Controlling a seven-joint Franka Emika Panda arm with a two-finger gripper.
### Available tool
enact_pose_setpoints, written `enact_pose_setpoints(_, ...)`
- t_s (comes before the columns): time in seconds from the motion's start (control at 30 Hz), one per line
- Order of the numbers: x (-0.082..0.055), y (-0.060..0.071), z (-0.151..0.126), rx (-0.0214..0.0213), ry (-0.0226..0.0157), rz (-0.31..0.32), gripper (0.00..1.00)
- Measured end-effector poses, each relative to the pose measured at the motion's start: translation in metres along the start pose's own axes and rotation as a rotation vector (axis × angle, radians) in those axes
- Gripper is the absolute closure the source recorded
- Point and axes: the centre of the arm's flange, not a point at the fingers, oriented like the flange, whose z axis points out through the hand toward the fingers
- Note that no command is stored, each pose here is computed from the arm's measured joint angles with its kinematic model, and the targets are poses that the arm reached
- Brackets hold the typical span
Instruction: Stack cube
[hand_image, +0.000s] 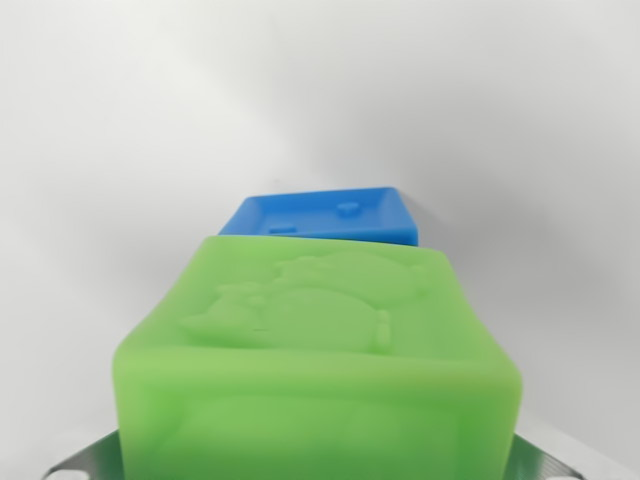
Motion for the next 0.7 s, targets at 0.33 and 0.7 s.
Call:
enact_pose_setpoints(0.33, 0.0, 0.0, 0.012, 0.0006, 0.0006, 0.001, 1.0)
enact_pose_setpoints(0.7, 0.0, 0.0, 0.014, 0.0005, 0.0025, 0.0, 0.0)
